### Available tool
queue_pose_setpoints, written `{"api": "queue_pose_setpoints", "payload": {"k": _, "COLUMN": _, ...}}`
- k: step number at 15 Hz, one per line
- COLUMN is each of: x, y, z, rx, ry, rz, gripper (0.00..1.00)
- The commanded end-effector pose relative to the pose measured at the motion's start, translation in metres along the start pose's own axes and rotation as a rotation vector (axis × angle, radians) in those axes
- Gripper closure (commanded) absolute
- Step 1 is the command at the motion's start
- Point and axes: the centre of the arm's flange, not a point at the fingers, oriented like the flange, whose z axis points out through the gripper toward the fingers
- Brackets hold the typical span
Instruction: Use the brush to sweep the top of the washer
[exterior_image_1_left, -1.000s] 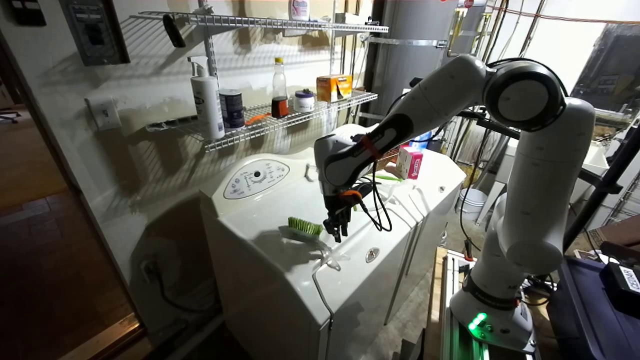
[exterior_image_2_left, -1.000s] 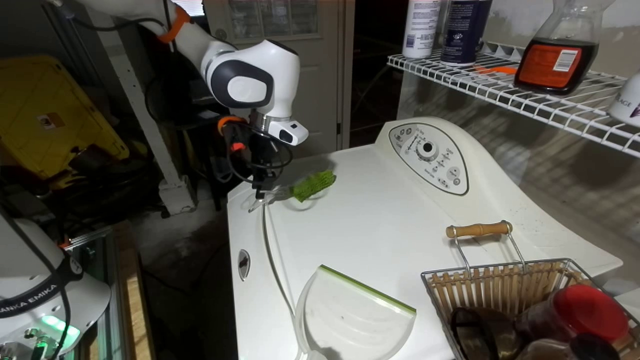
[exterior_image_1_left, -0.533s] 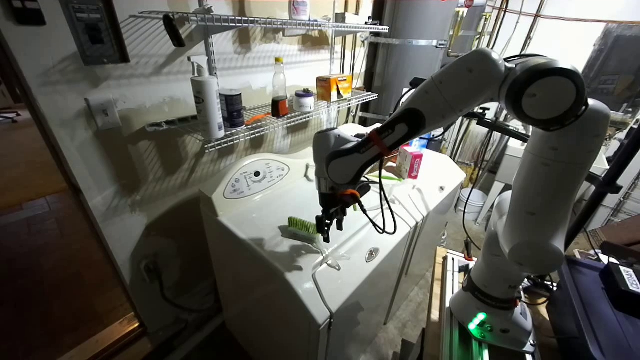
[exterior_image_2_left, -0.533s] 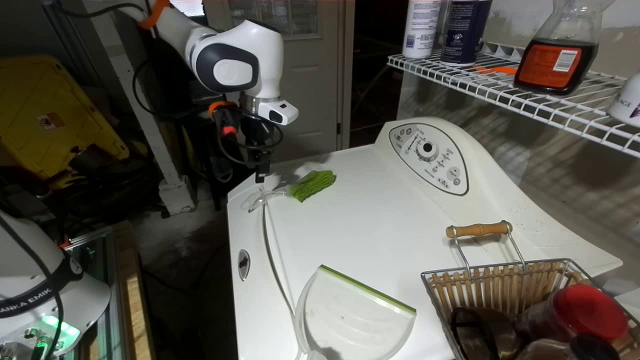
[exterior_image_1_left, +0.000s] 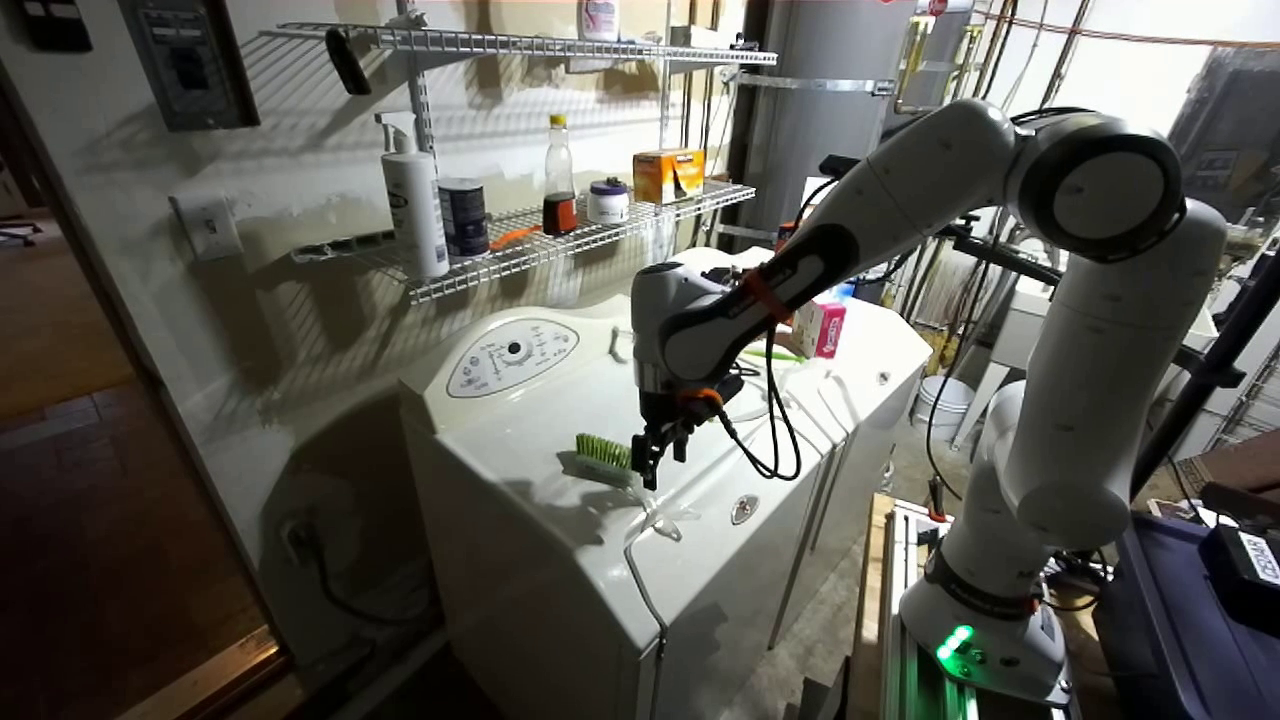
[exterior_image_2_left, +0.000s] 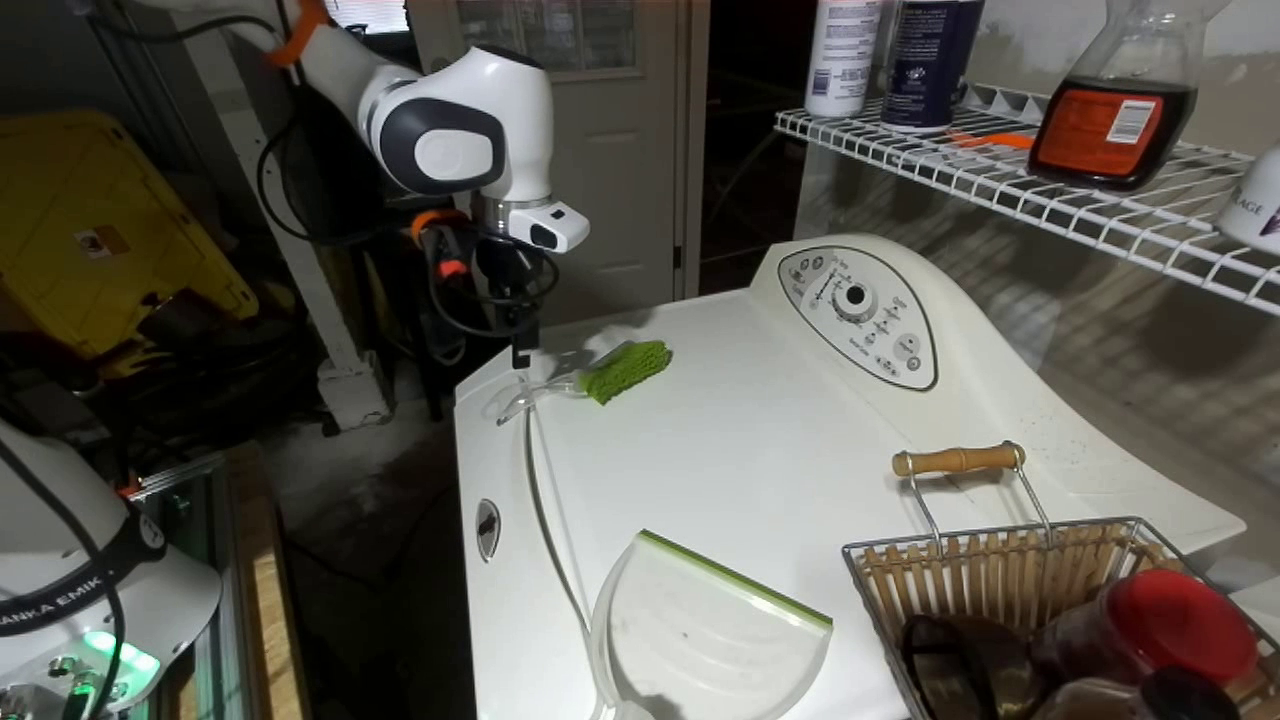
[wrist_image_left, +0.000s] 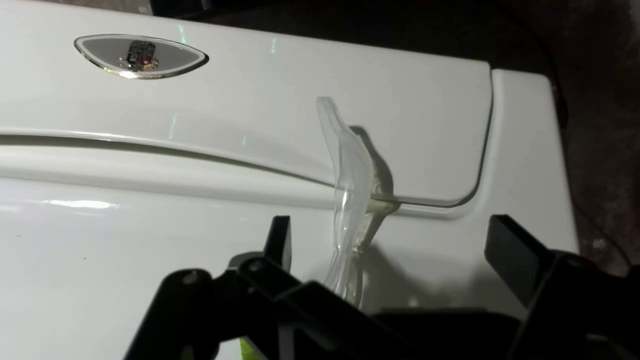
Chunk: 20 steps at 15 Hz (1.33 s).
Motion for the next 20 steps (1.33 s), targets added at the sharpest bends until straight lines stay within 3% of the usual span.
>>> {"api": "queue_pose_setpoints", "payload": {"k": 1, "x": -0.007, "y": -0.008, "z": 0.034, "rx": -0.023, "ry": -0.03, "rz": 0.023, "gripper": 0.0}}
{"api": "queue_pose_setpoints", "payload": {"k": 8, "x": -0.017, "y": -0.008, "z": 0.055, "rx": -0.016, "ry": -0.015, "rz": 0.037, "gripper": 0.0}}
{"api": "queue_pose_setpoints", "payload": {"k": 13, "x": -0.017, "y": -0.006, "z": 0.066, "rx": -0.043, "ry": 0.042, "rz": 0.093, "gripper": 0.0}}
{"api": "queue_pose_setpoints", "payload": {"k": 14, "x": -0.017, "y": -0.006, "z": 0.071, "rx": -0.061, "ry": 0.068, "rz": 0.103, "gripper": 0.25}}
{"api": "queue_pose_setpoints", "payload": {"k": 15, "x": -0.017, "y": -0.005, "z": 0.075, "rx": -0.08, "ry": 0.092, "rz": 0.108, "gripper": 0.26}}
{"api": "queue_pose_setpoints", "payload": {"k": 20, "x": -0.021, "y": -0.009, "z": 0.086, "rx": -0.136, "ry": 0.14, "rz": 0.108, "gripper": 0.62}}
